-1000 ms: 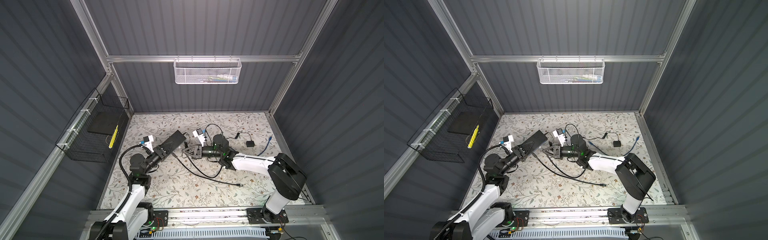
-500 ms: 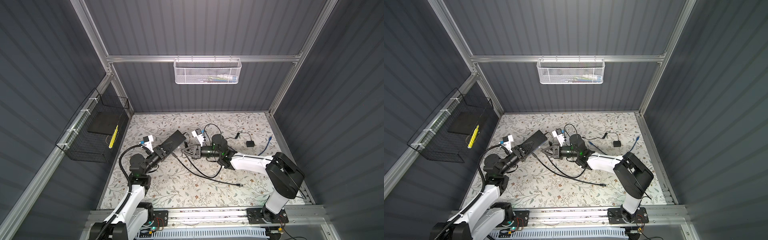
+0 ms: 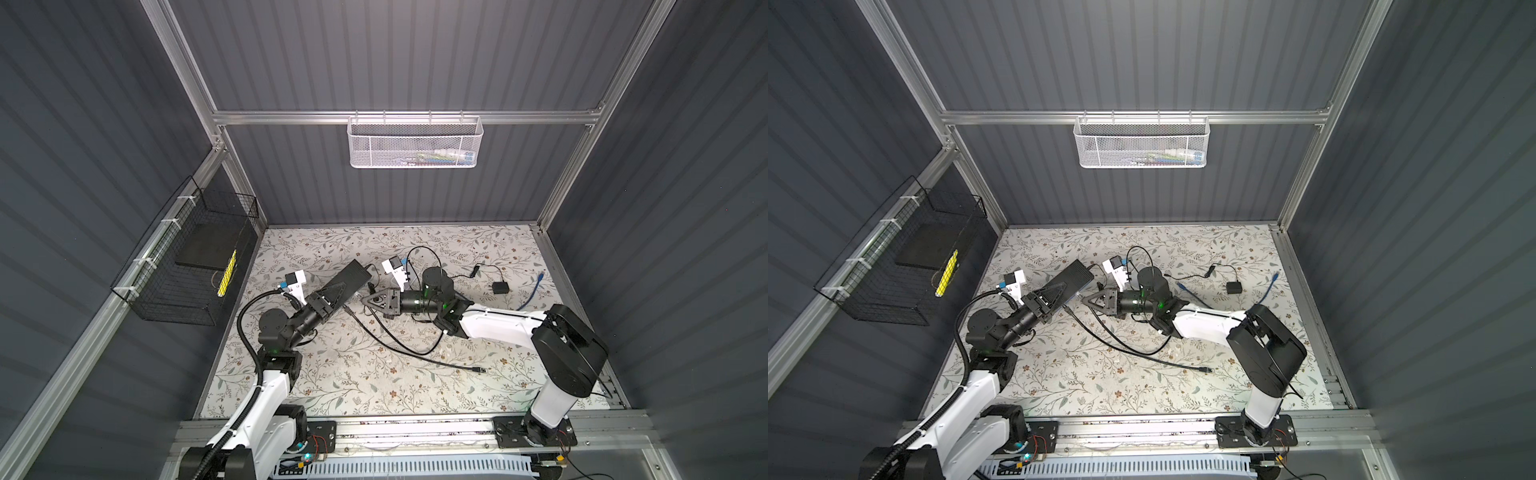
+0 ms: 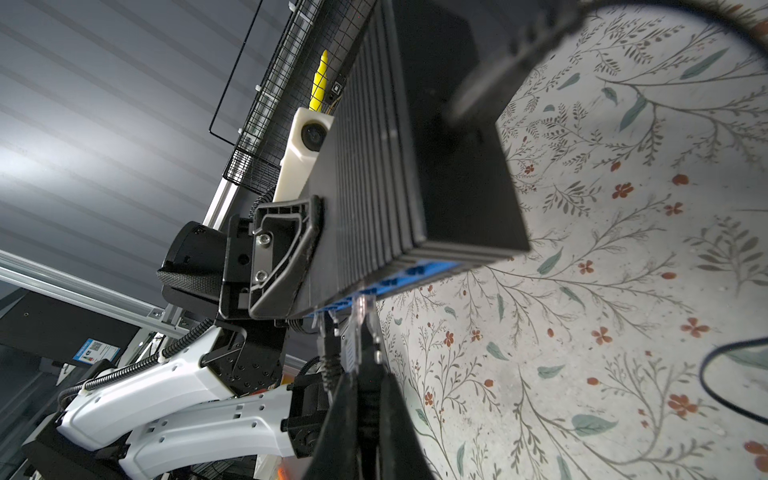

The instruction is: Insert the plug into the switch port

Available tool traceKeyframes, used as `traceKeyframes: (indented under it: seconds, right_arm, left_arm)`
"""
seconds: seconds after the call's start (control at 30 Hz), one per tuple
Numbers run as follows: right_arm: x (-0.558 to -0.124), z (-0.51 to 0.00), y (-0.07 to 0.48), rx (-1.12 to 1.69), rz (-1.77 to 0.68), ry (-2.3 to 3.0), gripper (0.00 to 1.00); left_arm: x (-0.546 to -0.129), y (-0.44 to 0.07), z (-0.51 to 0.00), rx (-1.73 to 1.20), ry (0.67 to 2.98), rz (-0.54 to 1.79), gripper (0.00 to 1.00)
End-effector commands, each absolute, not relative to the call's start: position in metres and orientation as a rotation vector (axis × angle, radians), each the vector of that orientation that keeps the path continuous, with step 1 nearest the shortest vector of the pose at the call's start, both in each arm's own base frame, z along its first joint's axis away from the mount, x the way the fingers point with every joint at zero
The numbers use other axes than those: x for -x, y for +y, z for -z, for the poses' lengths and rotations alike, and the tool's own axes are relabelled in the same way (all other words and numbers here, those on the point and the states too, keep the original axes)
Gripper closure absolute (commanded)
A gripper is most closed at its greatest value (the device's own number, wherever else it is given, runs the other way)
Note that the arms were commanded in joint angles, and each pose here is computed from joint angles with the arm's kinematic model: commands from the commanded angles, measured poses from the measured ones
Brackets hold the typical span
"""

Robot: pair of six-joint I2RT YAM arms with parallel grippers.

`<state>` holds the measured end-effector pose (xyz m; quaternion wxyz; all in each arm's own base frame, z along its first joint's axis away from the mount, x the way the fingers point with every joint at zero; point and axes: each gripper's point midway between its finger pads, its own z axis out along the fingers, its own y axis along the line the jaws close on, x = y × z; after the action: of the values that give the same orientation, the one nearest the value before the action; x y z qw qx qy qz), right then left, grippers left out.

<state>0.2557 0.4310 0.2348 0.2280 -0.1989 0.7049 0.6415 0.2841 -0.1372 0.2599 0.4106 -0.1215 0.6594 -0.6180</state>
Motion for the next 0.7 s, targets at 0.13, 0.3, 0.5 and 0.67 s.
traceKeyframes:
  seconds: [0.13,0.3,0.5,0.67]
  right_arm:
    - [-0.261,-0.253,0.44,0.539,-1.814,1.878,1.0]
    - [-0.262,-0.261,0.443,0.564,-1.788,1.872,1.0]
    - [-0.266,-0.267,0.449,0.555,-1.818,1.854,1.0]
    - [-0.265,-0.283,0.455,0.565,-1.865,1.81,1.0]
  left_arm:
    - [-0.274,-0.142,-0.276,0.219,1.609,1.587,1.0]
    - [-0.273,-0.143,-0.273,0.22,1.611,1.593,1.0]
    - [-0.271,-0.143,-0.273,0.216,1.611,1.604,1.0]
    - [-0.268,-0.144,-0.271,0.215,1.618,1.603,1.0]
